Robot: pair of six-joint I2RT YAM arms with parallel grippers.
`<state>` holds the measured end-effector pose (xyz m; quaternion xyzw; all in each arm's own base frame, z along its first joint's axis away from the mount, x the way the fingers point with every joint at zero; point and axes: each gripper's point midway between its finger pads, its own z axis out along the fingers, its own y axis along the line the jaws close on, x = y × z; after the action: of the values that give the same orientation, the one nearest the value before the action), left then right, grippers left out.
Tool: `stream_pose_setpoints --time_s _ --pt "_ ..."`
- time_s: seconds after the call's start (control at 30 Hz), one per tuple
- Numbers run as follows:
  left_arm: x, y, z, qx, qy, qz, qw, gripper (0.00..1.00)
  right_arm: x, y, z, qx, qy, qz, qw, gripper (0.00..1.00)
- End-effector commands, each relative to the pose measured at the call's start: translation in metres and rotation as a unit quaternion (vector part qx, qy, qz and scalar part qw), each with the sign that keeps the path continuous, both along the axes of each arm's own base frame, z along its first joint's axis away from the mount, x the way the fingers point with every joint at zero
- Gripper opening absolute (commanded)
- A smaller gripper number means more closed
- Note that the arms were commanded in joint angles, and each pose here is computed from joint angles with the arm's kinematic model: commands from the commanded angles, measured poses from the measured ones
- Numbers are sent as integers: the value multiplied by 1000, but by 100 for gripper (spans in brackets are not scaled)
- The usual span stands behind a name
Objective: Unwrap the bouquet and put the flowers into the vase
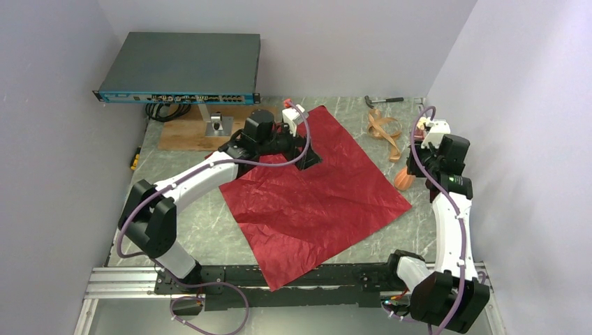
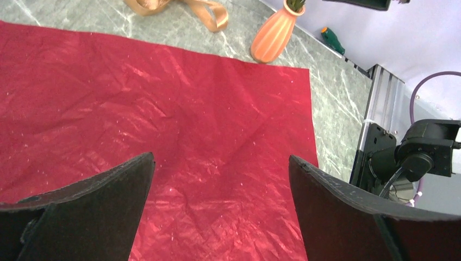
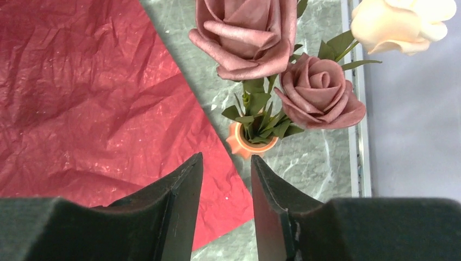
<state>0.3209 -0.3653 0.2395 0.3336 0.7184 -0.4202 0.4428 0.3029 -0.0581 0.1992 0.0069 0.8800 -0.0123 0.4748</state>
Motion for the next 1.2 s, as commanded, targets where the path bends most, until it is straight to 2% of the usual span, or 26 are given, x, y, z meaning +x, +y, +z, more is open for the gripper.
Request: stream_pose_setpoints --time_s 0.0,0.13,0.3,0.47,0.67,0.83,1.1,1.17 --pt "-7 15 4 15 -5 8 1000 99 -2 10 36 17 -34 16 999 42" --pt "-11 23 -2 27 -5 16 999 99 4 22 69 42 -60 36 997 46" --pt "-16 30 -7 40 0 18 999 99 16 33 106 64 -90 63 992 47" --pt "-18 33 -7 43 -2 19 999 99 45 26 133 54 -121 66 989 47" --pt "-16 35 -8 47 0 22 999 99 77 7 112 42 -94 50 993 39" --pt "-14 40 -9 53 -2 30 998 99 68 6 77 39 -52 48 997 34" --pt "-14 49 -21 65 11 33 997 99 55 11 67 47 -48 47 997 35" --pt "-12 52 -21 68 16 36 997 99 58 15 79 51 -61 55 995 41"
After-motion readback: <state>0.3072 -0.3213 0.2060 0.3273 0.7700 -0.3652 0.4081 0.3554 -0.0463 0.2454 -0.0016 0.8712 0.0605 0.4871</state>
